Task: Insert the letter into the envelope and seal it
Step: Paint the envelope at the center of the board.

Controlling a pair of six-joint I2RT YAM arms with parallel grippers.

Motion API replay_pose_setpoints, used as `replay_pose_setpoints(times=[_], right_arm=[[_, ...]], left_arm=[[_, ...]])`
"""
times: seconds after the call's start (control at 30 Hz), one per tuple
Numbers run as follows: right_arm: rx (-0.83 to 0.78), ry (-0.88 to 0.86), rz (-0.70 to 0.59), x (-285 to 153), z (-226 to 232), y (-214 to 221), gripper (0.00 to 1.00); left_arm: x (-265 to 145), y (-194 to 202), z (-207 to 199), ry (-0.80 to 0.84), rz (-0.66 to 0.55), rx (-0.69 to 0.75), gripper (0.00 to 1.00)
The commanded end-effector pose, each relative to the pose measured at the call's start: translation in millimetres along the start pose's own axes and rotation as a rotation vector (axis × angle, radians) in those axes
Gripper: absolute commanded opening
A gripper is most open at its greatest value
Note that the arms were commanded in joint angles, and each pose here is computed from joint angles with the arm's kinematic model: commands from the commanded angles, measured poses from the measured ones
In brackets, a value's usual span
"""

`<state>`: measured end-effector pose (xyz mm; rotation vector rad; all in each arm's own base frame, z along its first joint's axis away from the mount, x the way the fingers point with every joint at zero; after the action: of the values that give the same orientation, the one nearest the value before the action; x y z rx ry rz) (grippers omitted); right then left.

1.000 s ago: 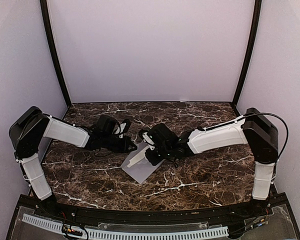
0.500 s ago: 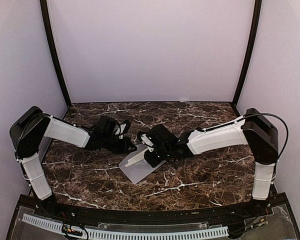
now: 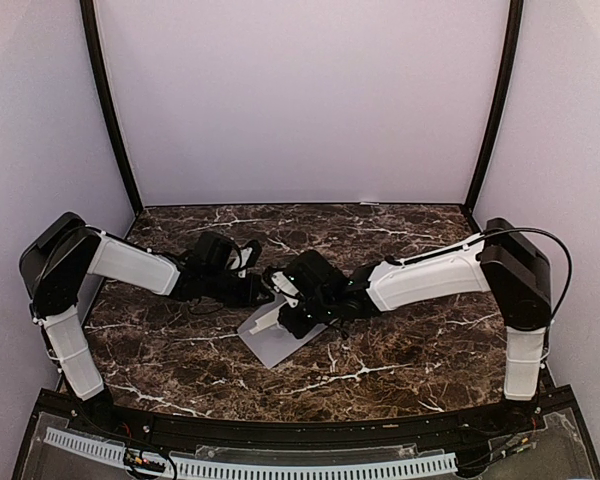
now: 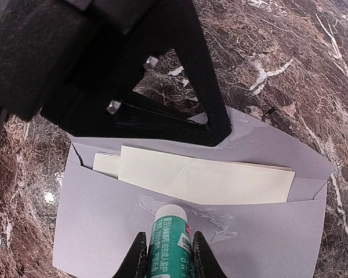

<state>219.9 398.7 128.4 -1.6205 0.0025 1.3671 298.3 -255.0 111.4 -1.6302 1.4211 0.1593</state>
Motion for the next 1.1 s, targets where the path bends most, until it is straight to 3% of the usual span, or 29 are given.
replay_pose_setpoints(times=[0.0, 1.07], right_arm=[[-0.032, -0.064, 0.019, 7, 18, 2, 0.0], [0.072, 0.173, 0.084, 9, -43, 13, 0.0]], left_arm=[[1, 0, -1, 0.007, 0.001, 0.002, 0.0], [4, 1, 0, -0.002, 0.007, 0.091, 0.0]])
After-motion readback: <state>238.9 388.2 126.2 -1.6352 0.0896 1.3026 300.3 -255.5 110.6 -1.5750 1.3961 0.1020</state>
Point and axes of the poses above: each gripper's point midway between its finger pads, its own x axis out along the fingers, its own z axis along the line the jaws close on, y = z × x, the point moved 9 cm from there along -x, back along the fingers, and after that the axes turned 5 degrees about x, right-handed, at the moved point
